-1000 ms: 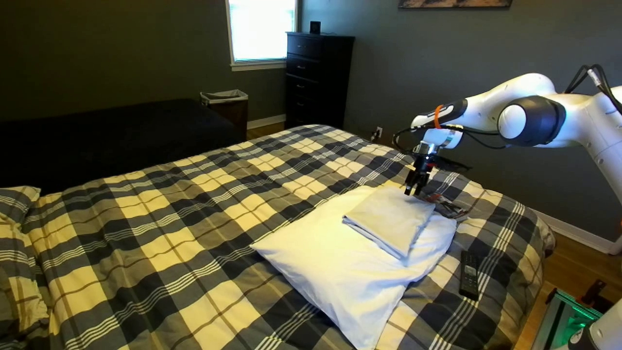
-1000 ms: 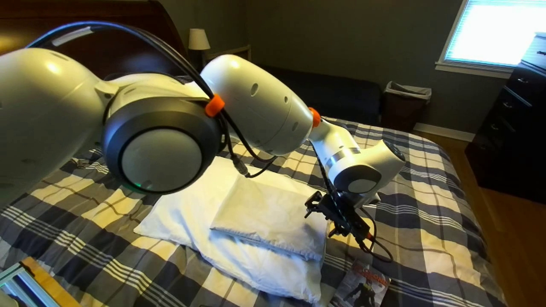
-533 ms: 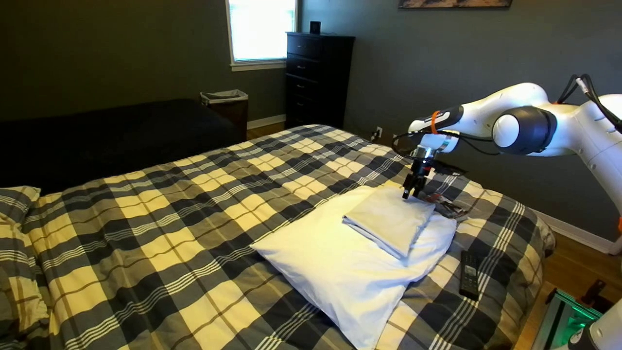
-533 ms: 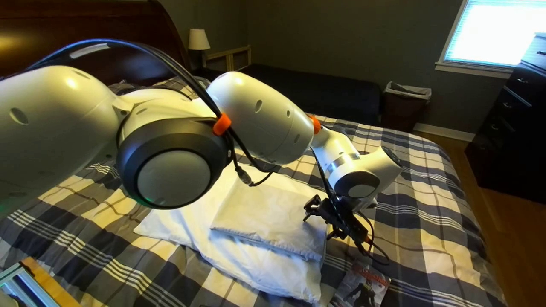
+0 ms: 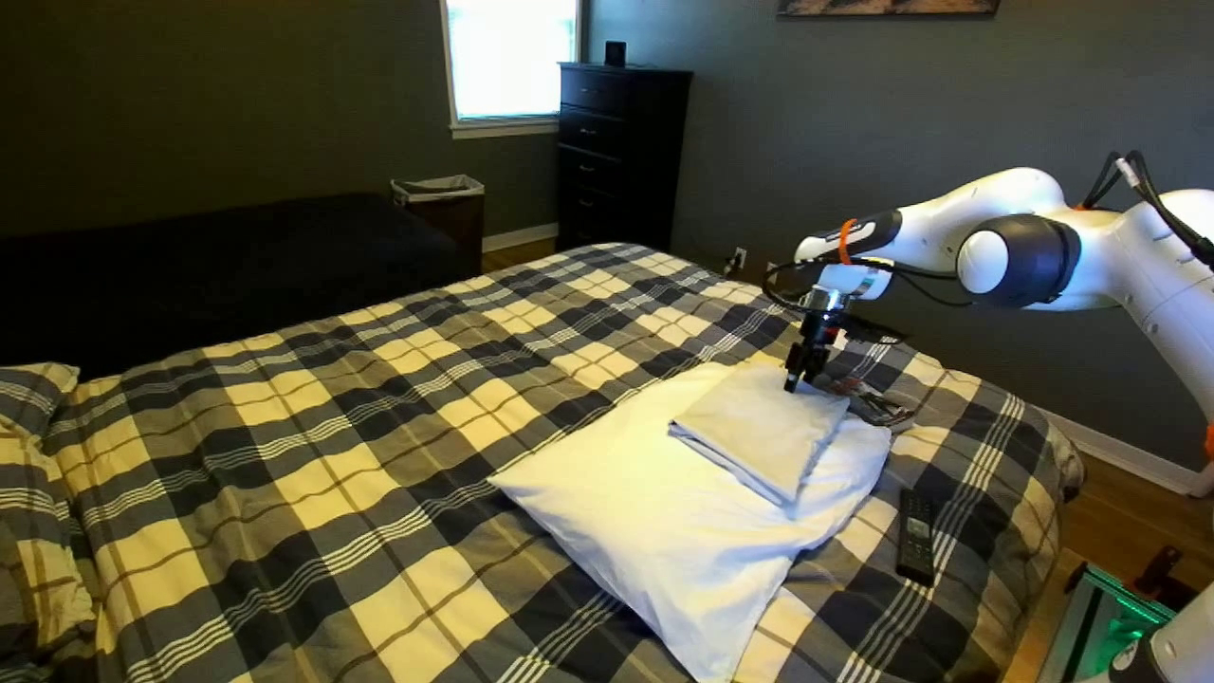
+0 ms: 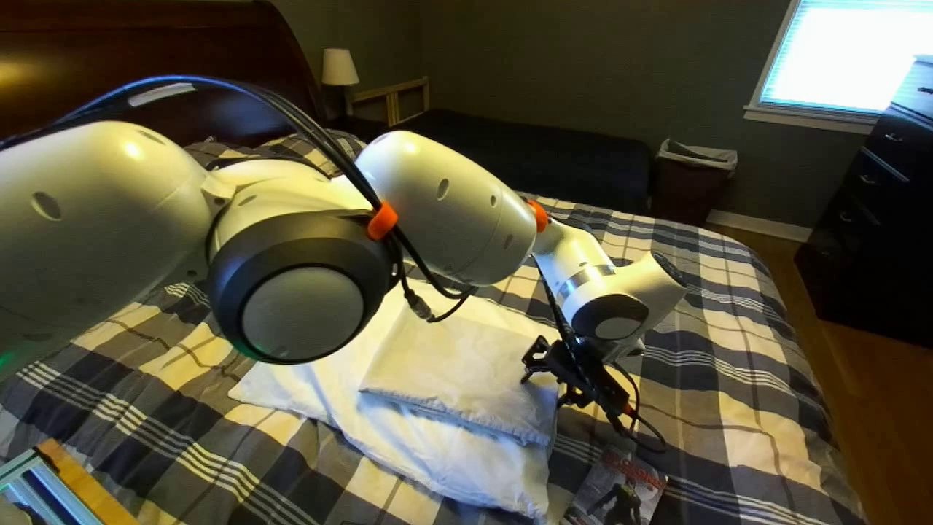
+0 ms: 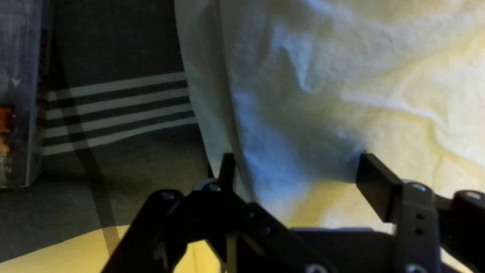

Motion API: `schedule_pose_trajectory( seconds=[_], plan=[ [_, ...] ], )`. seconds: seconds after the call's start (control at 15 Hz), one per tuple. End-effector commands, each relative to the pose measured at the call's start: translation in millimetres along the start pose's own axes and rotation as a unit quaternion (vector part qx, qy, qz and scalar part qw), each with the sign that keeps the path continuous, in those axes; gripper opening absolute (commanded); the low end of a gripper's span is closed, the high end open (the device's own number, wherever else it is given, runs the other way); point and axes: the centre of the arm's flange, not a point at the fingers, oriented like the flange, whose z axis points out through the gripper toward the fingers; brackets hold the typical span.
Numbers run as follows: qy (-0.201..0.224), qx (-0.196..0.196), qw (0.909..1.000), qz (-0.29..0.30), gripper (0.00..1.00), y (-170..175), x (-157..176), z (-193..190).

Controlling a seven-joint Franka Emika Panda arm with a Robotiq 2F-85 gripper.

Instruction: Fold the pillowcase in half

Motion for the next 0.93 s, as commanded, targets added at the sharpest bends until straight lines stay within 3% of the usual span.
schedule_pose_trajectory(
  seconds=[0.0,0.4,0.53,0.87],
  plan=[
    [0.004,0.003,0.9999,-0.012,0.50,4,7,-2],
    [0.001,0.002,0.9999,-0.011,0.04,-12,1,-13],
    [-0.009,0.005,0.9999,-0.008,0.00,-23,-3,-21],
    [-0.021,0.001,0.9997,-0.013,0.01,-59,-8,-35]
  ],
)
